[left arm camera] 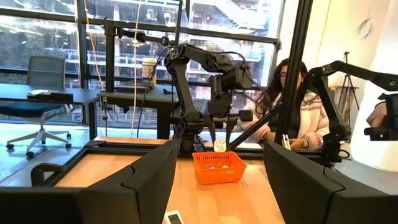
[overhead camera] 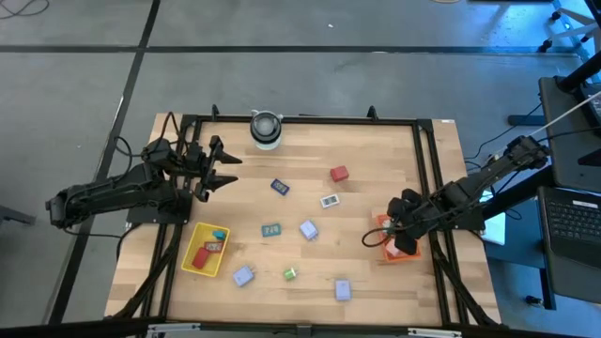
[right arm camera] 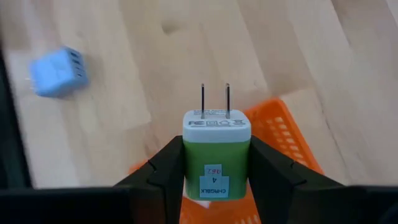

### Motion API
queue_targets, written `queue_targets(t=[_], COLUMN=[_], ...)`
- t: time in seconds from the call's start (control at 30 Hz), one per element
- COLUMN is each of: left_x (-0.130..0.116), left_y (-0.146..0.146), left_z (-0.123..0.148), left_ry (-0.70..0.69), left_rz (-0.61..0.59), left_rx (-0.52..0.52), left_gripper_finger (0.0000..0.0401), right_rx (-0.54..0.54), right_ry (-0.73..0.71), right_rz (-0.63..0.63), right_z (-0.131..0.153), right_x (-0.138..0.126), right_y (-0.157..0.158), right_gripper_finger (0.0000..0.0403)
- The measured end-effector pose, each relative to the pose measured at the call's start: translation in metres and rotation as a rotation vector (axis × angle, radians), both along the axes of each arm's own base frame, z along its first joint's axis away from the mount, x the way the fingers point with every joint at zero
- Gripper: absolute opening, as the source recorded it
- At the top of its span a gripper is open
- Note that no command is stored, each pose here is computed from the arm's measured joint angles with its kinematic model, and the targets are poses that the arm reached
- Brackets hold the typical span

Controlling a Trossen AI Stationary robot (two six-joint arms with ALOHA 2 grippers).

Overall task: Pick & Place Office items
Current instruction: Put the right green charger adapter into the orange basket

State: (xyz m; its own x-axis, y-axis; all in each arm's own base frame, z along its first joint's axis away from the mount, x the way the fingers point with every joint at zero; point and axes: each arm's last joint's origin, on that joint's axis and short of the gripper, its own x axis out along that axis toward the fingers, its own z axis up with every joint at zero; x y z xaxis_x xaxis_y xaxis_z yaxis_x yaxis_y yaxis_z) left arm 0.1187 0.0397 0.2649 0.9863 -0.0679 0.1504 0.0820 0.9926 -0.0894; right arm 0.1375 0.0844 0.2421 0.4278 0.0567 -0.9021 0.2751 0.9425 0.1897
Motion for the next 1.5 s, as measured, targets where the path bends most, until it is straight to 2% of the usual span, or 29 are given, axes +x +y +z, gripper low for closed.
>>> queue_targets(t=[0.2,0.33,1.1,1.3,1.4,1.5], left_x=[0.0,0.0,0.0,0.0,0.0,0.0], left_y=[0.0,0.0,0.0,0.0,0.0,0.0], left_z=[0.0,0.0,0.0,0.0,0.0,0.0], left_ry=[0.0,0.0,0.0,0.001,0.0,0.001], left_rz=[0.0,0.0,0.001,0.001,0.001,0.001], left_rx=[0.0,0.0,0.0,0.0,0.001,0.001], left_gripper_finger=[0.0237,0.0237,0.0237,0.0237,0.0237,0.0237], right_rx=[0.035,0.048,0.039,0.066,0.106,0.096], right_ry=[0.114,0.134,0.148,0.169,0.137,0.157], right_rz=[-0.011,-0.007,-0.055,-0.092,-0.081,-0.082], right_z=[-0.03,-0.042,-0.044,-0.063,-0.064,-0.068], right_x=[-0.008,-0.01,-0.007,-0.01,-0.007,-0.01], right_y=[-0.002,-0.003,-0.011,-0.012,-0.01,-0.011], right_gripper_finger=[0.014,0.014,0.014,0.014,0.014,0.0146])
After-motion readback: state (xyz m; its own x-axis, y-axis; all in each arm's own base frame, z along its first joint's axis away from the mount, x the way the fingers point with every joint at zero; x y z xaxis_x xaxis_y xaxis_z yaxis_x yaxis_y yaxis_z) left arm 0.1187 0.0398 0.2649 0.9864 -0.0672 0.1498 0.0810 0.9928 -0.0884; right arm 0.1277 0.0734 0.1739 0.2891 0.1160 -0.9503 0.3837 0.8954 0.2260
